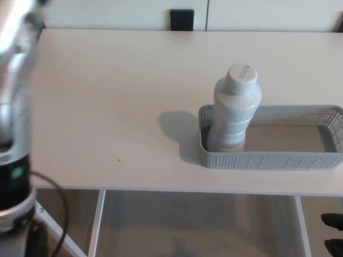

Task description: The robot walk up to a desk on which a bottle is kept on the left hand side and a container is kept on the right hand side. The robot uses its left hand to pick up the bottle and places it in the container.

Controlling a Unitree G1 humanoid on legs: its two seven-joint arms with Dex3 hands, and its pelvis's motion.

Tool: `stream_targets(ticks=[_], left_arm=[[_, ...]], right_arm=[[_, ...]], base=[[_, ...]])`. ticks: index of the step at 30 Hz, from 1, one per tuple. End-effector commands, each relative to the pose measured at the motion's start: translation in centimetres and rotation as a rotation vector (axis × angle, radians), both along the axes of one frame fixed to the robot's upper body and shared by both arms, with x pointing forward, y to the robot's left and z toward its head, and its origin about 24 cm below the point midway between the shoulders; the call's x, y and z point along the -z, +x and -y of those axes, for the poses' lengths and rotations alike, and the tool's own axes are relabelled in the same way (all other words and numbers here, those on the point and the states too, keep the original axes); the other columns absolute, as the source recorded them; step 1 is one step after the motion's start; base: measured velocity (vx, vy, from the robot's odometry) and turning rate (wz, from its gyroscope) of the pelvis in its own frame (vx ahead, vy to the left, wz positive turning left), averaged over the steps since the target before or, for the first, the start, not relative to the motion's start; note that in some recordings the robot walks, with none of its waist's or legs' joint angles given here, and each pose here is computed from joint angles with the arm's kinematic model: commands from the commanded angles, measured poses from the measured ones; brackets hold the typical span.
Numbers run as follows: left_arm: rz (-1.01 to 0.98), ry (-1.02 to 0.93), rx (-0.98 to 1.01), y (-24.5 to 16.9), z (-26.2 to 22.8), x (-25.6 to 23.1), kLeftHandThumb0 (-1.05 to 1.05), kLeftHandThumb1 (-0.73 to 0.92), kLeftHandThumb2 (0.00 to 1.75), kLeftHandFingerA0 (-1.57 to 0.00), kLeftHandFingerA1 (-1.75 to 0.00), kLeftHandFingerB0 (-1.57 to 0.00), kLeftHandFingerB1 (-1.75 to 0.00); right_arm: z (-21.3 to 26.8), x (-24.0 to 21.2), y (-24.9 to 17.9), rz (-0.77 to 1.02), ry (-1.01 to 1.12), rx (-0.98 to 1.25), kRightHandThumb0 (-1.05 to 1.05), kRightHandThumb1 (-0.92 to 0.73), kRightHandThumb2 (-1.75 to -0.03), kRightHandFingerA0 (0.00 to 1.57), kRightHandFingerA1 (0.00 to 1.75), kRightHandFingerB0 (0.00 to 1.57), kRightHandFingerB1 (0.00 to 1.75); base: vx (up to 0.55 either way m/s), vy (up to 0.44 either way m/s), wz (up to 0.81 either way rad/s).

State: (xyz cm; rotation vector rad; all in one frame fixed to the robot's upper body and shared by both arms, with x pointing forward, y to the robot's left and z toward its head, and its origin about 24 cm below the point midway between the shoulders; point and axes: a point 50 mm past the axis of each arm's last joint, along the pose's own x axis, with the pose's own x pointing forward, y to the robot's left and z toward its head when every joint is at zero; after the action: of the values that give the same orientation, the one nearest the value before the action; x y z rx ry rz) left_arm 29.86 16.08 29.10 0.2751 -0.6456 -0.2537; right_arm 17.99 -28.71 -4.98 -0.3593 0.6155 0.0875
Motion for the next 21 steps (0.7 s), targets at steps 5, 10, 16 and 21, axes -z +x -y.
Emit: stream_targets(ticks=[5, 10, 16, 21], left_arm=[[-0.63, -0.274, -0.588, -10.9, -21.9, 18.0, -0.26, 0.51, 0.98, -0.01, -0.51, 0.0, -0.47], [-0.851, -0.352, -0.854, -17.0, -26.0, 24.4, -0.53, 0.59, 0.7, -0.14, -0.39, -0.14, -0.33], [-1.068, -0.43, -1.066, -24.8, -27.3, 30.2, -0.5, 0.71, 0.62, -0.13, -0.34, -0.18, -0.3], [-1.273, -0.452, -1.149, -28.7, -26.3, 33.8, -0.48, 0.72, 0.62, -0.37, -0.46, -0.24, -0.34]], right_arm=[[2.3, 0.8, -2.2, -0.08, -0.034, 0.07, -0.34, -0.72, -0.61, 0.31, 0.43, 0.36, 0.41], [2.8, 1.0, -1.9, -0.083, -0.024, 0.117, -0.35, -0.72, -0.61, 0.31, 0.43, 0.35, 0.4], [3.6, 1.0, -2.2, -0.094, -0.049, 0.166, -0.33, -0.73, -0.62, 0.32, 0.42, 0.35, 0.4], [3.9, 1.0, -2.5, -0.1, -0.055, 0.172, -0.33, -0.73, -0.62, 0.31, 0.41, 0.35, 0.39]], base=[[0.0, 0.0, 0.0], [0.0, 0.0, 0.01], [0.0, 0.0, 0.01], [0.0, 0.0, 0.0]])
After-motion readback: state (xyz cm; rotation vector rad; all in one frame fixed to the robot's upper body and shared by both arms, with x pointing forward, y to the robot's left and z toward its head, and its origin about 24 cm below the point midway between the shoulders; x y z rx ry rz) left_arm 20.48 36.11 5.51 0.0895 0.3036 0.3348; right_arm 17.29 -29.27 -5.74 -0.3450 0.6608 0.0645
